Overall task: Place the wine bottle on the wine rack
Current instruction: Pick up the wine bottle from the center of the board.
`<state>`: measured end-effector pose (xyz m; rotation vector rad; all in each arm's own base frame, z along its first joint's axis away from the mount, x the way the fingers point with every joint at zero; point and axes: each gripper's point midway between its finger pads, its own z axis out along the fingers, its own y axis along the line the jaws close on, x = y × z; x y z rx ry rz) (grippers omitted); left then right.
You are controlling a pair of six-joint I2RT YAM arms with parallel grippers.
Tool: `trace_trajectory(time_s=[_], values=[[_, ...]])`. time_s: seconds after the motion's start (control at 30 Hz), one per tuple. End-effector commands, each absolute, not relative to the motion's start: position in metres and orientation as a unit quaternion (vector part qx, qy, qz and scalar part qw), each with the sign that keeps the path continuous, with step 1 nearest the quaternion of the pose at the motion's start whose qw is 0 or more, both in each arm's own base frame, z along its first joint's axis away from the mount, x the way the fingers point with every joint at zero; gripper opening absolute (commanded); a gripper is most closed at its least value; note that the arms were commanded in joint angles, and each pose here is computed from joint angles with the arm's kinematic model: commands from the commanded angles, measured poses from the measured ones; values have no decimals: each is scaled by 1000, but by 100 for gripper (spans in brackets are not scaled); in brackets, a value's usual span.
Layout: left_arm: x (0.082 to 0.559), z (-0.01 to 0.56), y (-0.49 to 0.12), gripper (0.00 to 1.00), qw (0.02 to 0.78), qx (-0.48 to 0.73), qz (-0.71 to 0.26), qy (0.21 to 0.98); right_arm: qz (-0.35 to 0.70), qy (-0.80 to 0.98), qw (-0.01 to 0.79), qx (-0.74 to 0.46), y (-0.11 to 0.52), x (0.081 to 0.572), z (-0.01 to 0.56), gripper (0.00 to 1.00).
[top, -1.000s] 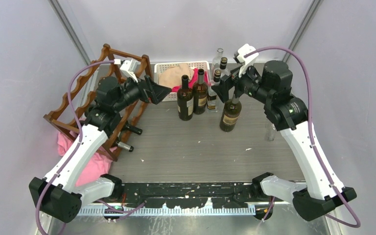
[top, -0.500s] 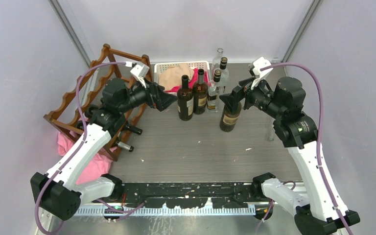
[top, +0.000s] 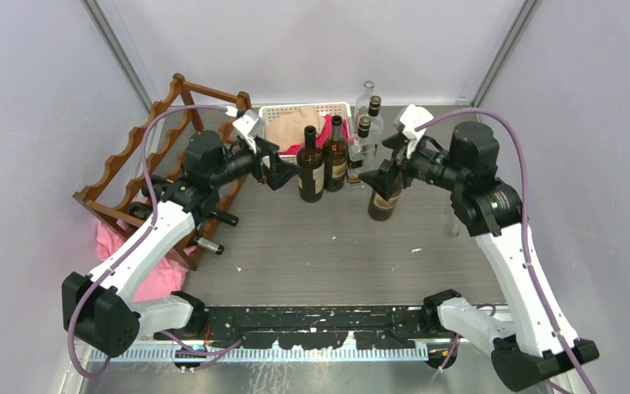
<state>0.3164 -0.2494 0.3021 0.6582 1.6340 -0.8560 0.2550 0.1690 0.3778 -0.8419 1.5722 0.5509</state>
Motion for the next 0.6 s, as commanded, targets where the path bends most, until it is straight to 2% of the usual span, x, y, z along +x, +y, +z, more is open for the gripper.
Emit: trace_trajectory(time_s=[0.0, 0.17, 0.33, 0.57], values=[[305, 338, -247, 95, 600, 305, -360, 647, 261, 594, 589, -482, 196, 253, 394, 100], [292, 344, -243, 96, 581, 259, -391, 665, 263, 586, 572, -510, 215, 282, 392, 100], [295, 345, -233, 98, 582, 221, -379, 685, 243, 591, 547, -541, 239, 306, 371, 100], [303, 345, -231, 97, 605, 265, -339, 670, 239, 601, 515, -563, 269, 347, 362, 96]])
